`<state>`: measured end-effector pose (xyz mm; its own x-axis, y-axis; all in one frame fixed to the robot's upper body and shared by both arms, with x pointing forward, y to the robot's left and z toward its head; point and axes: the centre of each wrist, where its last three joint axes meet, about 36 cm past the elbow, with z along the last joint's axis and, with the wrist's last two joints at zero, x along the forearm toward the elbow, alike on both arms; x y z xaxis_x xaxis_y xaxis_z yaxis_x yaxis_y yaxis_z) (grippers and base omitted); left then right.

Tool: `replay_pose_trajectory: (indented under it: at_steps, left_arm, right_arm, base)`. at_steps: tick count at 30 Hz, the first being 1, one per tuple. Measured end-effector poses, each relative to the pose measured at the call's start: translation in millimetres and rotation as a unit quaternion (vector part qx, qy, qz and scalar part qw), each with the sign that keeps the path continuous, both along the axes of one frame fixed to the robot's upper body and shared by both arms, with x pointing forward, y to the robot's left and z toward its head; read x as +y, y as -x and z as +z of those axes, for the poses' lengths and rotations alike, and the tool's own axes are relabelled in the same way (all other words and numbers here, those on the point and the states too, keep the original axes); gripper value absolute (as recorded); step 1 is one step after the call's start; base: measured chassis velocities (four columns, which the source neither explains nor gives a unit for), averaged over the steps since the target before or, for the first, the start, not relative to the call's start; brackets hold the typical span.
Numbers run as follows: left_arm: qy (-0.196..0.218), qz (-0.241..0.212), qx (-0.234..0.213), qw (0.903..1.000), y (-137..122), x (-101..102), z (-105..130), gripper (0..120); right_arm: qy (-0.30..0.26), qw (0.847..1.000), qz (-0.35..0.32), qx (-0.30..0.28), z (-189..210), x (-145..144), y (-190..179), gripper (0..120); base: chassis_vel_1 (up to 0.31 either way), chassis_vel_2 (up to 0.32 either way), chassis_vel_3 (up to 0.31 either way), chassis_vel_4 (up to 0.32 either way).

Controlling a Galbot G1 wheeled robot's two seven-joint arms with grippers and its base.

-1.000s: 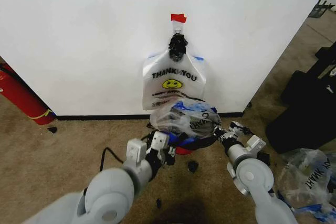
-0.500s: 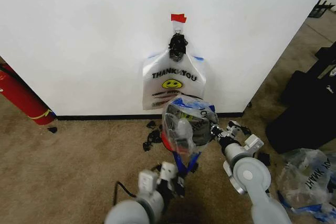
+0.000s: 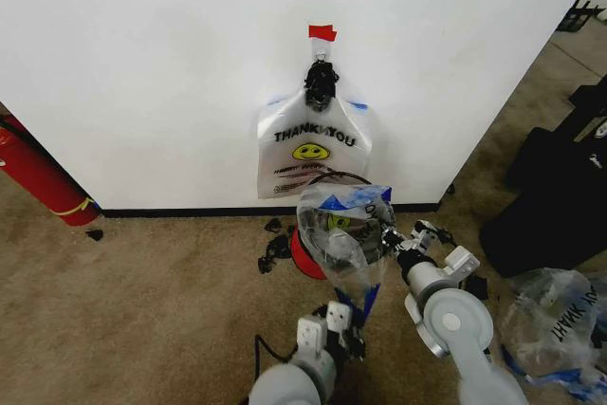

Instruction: Pick up the garbage bag from the wall and place it over the trash bin.

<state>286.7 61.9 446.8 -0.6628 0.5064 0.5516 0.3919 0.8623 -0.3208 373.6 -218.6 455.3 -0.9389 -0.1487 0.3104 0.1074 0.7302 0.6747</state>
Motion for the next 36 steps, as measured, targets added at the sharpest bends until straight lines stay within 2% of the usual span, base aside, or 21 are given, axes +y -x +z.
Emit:
replay_pose_trajectory:
  at_steps: [1,5,7,8,9,13,14,18,20,22,25,26,28,31,32,33,34,36]
  left_arm:
    - [-0.003,0.001,-0.003,1.0000,-1,2,2,0]
    - [-0.050,0.011,-0.001,0.9987,2,4,-1,15]
    - [-0.066,0.013,0.006,0.9977,9,11,-1,25]
    - [-0.066,0.013,0.006,0.9977,9,11,-1,25]
    - [-0.073,0.014,0.003,0.9972,12,19,3,29]
    - [-0.070,0.012,-0.022,0.9972,13,45,24,46]
    - [-0.070,0.012,-0.022,0.9972,13,45,24,46]
    - [-0.068,0.007,-0.038,0.9969,13,68,39,65]
    - [-0.070,0.008,-0.039,0.9968,13,70,39,67]
    - [-0.072,0.014,-0.039,0.9966,15,78,43,78]
    - [-0.059,0.022,-0.051,0.9967,15,85,55,90]
    - [-0.059,0.022,-0.051,0.9967,15,85,55,90]
    - [-0.047,0.026,-0.075,0.9957,13,91,65,96]
    - [-0.042,0.011,-0.162,0.9859,7,102,83,100]
    - [-0.045,0.005,-0.192,0.9804,3,105,85,100]
    - [-0.054,-0.007,-0.243,0.9686,-2,108,89,100]
    - [-0.054,-0.007,-0.243,0.9686,-2,108,89,100]
    - [-0.067,-0.026,-0.308,0.9486,-13,112,93,100]
  right_arm:
    - [0.000,1.000,0.000,0.000,0,0,0,0]
    - [0.002,1.000,-0.001,-0.002,0,-2,-5,0]
    - [0.003,1.000,-0.002,-0.004,0,-2,-8,0]
    - [0.003,1.000,-0.002,-0.004,0,-2,-8,0]
    - [0.005,1.000,-0.002,-0.004,0,-2,-9,0]
    - [0.020,1.000,-0.009,0.002,-4,-14,-13,0]
    - [0.020,1.000,-0.009,0.002,-4,-14,-13,0]
    - [0.021,1.000,-0.015,0.002,-6,-23,-17,0]
    - [0.020,1.000,-0.015,0.002,-5,-24,-18,0]
    - [0.021,1.000,-0.014,0.001,-5,-25,-19,0]
    - [0.021,1.000,-0.012,0.001,-6,-24,-19,0]
    - [0.021,1.000,-0.012,0.001,-6,-24,-19,0]
    - [0.026,1.000,-0.010,0.001,-7,-22,-17,0]
    - [0.036,0.999,-0.004,-0.003,-5,-16,-10,0]
    - [0.036,0.999,-0.001,-0.001,-4,-14,-8,0]
    - [0.040,0.999,0.005,0.004,-2,-13,-7,0]
    - [0.040,0.999,0.005,0.004,-2,-13,-7,0]
    - [0.052,0.998,0.011,0.014,0,-11,-5,0]
  base:
    - [0.000,0.000,0.000,0.000]
    - [0.000,0.000,0.000,0.000]
    - [0.000,0.000,0.000,0.000]
    - [0.000,0.000,0.000,0.000]
    - [0.000,0.000,0.000,0.000]
    - [0.000,0.000,0.000,0.000]
    - [0.000,0.000,0.000,0.000]
    - [0.000,0.000,0.000,0.000]
    - [0.000,0.000,0.000,0.000]
    - [0.000,0.000,0.000,0.000]
    - [0.000,0.000,0.000,0.000]
    - [0.000,0.000,0.000,0.000]
    - [0.000,0.000,0.000,0.000]
    - [0.000,0.000,0.000,0.000]
    - [0.000,0.000,0.000,0.000]
    - [0.000,0.000,0.000,0.000]
    - [0.000,0.000,0.000,0.000]
    - [0.000,0.000,0.000,0.000]
